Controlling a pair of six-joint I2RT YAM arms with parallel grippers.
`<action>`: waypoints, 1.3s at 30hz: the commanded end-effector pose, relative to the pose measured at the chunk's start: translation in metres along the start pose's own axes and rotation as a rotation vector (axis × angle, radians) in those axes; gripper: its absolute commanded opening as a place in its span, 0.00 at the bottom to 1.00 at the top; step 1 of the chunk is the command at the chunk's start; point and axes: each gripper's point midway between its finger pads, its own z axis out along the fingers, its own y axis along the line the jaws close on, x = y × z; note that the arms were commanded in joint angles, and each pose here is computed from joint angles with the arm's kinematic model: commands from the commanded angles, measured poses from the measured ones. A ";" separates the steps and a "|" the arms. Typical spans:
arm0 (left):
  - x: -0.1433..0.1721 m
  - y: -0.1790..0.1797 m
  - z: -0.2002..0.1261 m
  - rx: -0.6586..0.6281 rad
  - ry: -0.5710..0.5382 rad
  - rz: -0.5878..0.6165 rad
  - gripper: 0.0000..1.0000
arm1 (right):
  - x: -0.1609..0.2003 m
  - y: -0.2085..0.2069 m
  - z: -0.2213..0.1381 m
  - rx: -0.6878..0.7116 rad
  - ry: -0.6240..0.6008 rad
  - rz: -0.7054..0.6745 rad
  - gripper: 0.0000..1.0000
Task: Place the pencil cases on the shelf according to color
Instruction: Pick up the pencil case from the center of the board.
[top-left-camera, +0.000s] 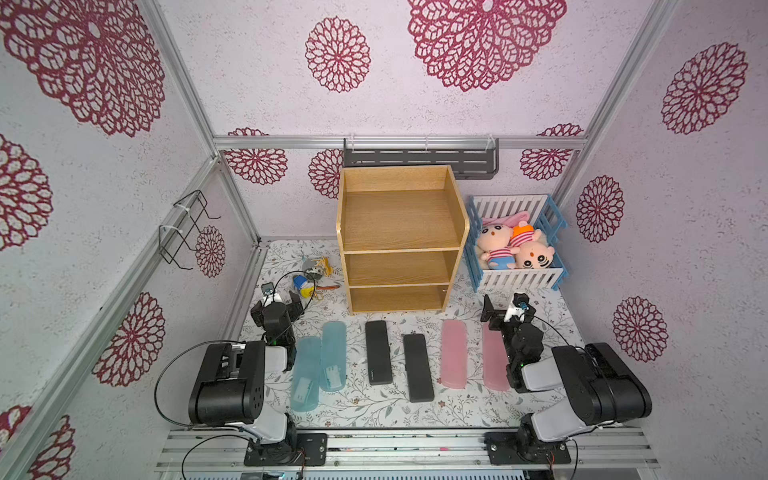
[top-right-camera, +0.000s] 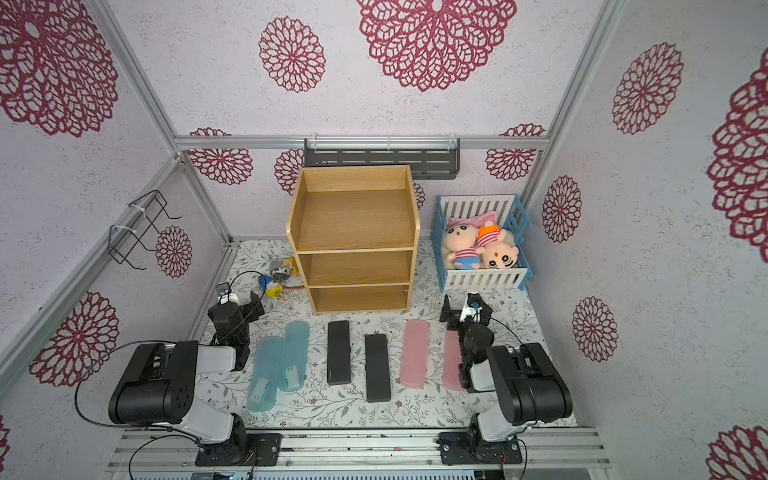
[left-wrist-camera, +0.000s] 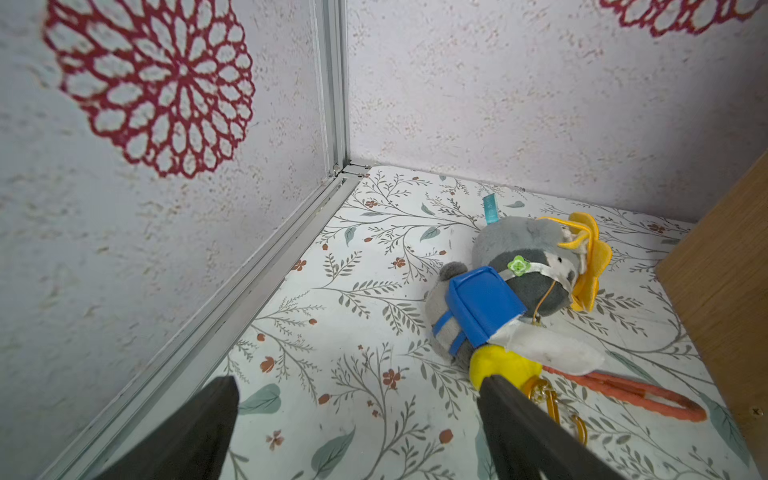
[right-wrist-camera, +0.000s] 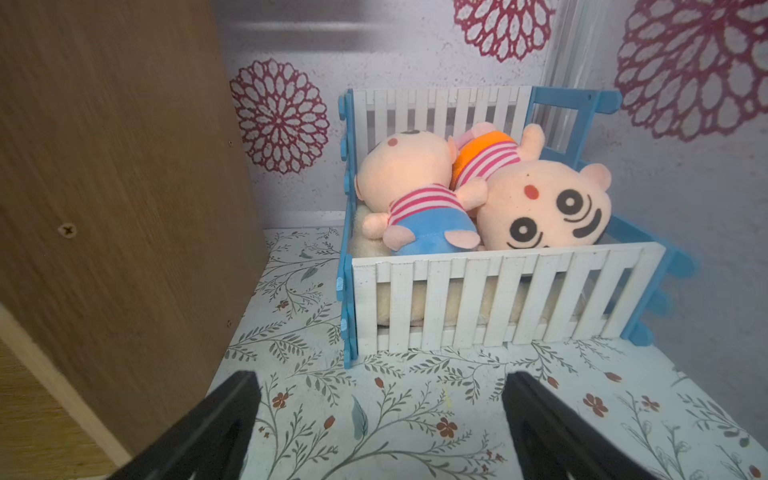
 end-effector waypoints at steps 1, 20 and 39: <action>-0.010 0.000 0.001 0.001 -0.023 -0.012 0.97 | -0.013 0.000 0.005 -0.002 -0.038 -0.011 0.99; -0.015 -0.001 0.000 0.009 -0.035 -0.017 0.97 | -0.012 0.000 0.005 -0.004 -0.036 -0.010 0.99; -0.072 -0.018 -0.067 -0.128 0.321 -0.262 0.97 | 0.003 -0.005 -0.011 0.231 0.553 0.249 0.99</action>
